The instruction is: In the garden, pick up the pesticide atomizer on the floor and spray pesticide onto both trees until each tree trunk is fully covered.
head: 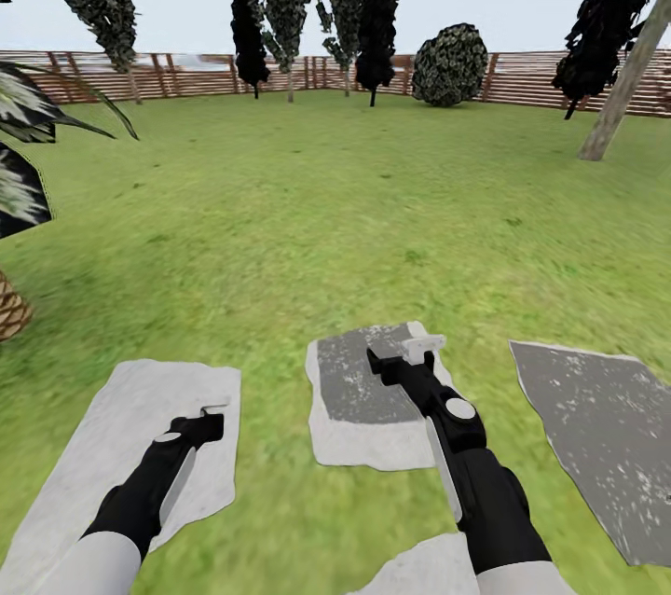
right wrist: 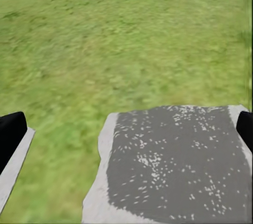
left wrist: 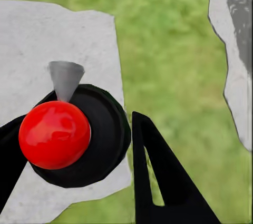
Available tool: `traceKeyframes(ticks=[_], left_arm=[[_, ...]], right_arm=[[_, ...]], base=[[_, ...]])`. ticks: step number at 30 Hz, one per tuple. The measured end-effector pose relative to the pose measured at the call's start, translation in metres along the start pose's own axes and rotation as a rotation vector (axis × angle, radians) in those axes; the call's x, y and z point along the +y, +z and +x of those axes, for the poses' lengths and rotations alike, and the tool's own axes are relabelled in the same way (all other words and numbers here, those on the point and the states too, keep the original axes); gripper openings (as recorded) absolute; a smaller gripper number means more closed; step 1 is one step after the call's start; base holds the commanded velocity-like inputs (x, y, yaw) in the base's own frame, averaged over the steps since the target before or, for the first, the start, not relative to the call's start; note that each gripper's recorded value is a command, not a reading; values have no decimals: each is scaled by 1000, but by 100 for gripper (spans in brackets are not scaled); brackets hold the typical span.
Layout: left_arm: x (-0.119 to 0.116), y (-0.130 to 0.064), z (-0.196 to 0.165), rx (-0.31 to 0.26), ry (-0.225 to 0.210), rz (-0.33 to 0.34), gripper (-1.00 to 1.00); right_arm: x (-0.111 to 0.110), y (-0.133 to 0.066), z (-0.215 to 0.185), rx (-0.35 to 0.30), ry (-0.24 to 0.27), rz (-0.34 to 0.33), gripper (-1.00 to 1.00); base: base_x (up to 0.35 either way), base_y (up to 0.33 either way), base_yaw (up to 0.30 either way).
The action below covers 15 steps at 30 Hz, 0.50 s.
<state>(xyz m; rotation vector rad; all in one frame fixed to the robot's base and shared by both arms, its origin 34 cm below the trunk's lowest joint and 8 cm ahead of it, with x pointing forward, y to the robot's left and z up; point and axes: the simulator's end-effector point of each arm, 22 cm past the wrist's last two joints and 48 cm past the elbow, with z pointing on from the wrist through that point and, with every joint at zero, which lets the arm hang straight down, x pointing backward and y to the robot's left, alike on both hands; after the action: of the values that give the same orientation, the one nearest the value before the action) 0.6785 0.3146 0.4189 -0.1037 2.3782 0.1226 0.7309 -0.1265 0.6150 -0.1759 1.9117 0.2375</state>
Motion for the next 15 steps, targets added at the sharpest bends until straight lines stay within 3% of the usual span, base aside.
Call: traceKeyframes(ticks=[15], left_arm=[[0,-3,-5,-10,0,1,-100]], right_arm=[[1,-3,-7,-11,-3,0,100]], base=[[244,-186,-287]])
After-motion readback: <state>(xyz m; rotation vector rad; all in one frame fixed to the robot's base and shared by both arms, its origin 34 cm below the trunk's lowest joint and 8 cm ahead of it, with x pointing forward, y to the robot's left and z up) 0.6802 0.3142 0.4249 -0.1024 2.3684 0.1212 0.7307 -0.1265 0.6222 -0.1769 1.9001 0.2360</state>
